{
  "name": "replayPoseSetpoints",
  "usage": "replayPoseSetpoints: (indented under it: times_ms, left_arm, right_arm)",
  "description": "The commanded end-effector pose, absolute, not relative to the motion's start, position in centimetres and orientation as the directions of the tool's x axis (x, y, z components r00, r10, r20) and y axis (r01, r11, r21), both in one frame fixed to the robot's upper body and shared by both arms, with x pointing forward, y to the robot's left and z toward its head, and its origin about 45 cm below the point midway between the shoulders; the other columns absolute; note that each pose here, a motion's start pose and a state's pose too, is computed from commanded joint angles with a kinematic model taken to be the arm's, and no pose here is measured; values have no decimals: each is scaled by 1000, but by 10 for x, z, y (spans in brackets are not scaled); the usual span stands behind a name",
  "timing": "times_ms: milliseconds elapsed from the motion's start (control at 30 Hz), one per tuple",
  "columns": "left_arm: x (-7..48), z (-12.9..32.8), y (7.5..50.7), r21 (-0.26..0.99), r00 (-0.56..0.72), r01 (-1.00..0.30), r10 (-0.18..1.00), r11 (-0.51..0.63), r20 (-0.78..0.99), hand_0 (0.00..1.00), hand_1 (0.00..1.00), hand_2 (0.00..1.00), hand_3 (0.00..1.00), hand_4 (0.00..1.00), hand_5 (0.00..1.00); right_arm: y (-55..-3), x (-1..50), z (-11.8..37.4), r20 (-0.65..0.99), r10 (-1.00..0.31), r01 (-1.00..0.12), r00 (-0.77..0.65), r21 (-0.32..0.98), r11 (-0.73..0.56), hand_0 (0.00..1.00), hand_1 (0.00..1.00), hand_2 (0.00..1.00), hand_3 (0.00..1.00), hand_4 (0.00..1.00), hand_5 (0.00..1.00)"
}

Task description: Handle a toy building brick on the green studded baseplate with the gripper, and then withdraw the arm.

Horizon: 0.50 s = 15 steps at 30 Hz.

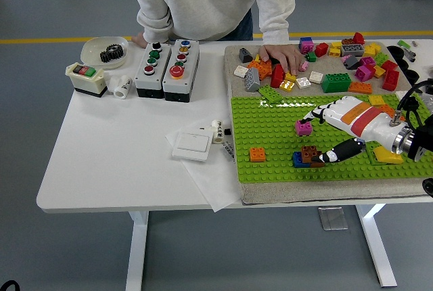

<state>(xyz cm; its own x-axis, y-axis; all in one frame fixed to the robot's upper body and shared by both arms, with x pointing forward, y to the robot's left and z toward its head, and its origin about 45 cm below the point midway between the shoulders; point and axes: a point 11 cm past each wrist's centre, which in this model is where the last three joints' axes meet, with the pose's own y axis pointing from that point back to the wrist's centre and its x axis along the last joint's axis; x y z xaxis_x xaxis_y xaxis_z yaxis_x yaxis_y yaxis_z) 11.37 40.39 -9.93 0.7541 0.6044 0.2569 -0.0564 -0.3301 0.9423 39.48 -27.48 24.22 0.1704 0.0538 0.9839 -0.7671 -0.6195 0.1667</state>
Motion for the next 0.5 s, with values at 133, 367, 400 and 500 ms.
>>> replayPoseSetpoints:
  times_ms: [133,367,400,500]
  left_arm:
    - [114,-99,404,942,753,-57,605,-332,259,733,730,735,596,659,599]
    - [113,-99,404,941,756,-57,601,-333,258,733,730,735,596,659,599]
    - [113,-99,404,941,757,-57,601,-333,258,733,730,735,596,659,599]
    - [113,-99,404,941,757,-57,601,-333,258,733,730,735,596,659,599]
  right_arm:
    - [-279,386,249,985,-9,-775,172,130,-618,647,665,730,648,893,633]
    - [-279,365,244,981,-64,-745,186,98,-660,676,675,717,594,841,665]
    - [-279,364,243,980,-64,-742,188,99,-663,676,675,717,594,841,665]
    - [-278,360,239,980,-60,-734,192,102,-672,676,675,717,594,841,665]
